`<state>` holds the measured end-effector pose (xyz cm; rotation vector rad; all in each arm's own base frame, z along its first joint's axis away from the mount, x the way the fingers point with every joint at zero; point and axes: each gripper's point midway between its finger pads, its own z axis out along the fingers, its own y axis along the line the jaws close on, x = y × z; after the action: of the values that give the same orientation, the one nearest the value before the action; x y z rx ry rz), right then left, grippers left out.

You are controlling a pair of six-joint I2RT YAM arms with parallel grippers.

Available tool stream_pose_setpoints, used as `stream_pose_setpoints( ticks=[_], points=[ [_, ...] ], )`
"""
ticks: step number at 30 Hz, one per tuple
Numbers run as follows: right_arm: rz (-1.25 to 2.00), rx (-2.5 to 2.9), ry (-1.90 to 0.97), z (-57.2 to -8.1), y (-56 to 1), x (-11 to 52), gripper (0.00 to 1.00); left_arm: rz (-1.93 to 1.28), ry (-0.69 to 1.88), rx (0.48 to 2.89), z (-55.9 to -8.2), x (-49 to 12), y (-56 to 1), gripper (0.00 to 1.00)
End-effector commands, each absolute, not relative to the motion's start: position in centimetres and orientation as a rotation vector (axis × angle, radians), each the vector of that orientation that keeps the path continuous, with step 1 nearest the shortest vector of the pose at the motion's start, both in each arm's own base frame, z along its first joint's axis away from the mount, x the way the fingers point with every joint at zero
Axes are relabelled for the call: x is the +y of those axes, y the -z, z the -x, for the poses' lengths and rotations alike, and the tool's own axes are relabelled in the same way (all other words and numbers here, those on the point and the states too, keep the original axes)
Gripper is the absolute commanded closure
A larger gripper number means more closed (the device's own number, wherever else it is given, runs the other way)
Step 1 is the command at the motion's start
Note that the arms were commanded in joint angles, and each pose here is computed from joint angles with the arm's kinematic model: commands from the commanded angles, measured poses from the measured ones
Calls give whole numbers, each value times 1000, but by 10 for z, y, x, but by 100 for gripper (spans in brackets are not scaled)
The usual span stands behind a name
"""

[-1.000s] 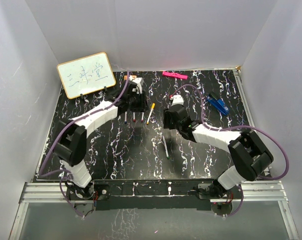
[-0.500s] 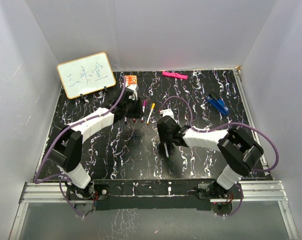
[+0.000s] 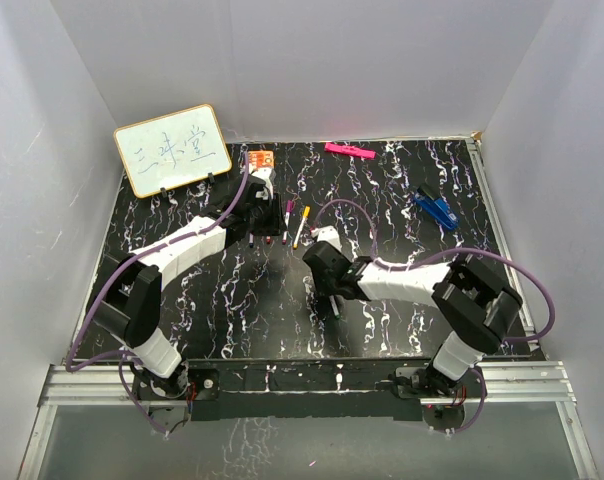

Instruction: Insert the pens into the pen caps

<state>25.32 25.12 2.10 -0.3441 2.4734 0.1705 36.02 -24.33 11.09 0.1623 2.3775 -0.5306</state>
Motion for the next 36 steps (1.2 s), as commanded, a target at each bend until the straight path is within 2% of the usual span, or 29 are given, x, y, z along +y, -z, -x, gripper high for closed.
stream_pose_setpoints(
  ticks=[1,3,6,7,12,17,22,26,31,36],
  points=[
    [355,2623,-89,-219,6,241,72,-150,541,2330,-361,-243,-129,65],
    [357,2645,-69,-213,11,239,79,-151,541,2332,-360,-243,-128,65],
    [348,2674,-28,-209,18,234,97,-150,535,2331,-361,-242,-128,65],
    [345,2680,-6,-208,20,231,100,-151,534,2331,-361,-242,-128,65],
    [329,2649,117,-223,20,225,100,-161,523,2331,-361,-240,-128,66],
    [204,2523,110,-272,-14,229,100,-178,533,2314,-358,-240,-129,66],
    [-82,2360,-168,-348,-76,217,100,-209,577,2254,-355,-242,-137,66],
    [-174,2152,-367,-393,-132,212,100,-291,669,2204,-348,-254,-139,65],
    [-167,1978,-548,-410,-181,219,100,-439,926,2044,-329,-285,-153,62],
    [-129,1865,-728,-404,-211,237,100,-579,1183,1829,-304,-311,-175,58]
  ],
)
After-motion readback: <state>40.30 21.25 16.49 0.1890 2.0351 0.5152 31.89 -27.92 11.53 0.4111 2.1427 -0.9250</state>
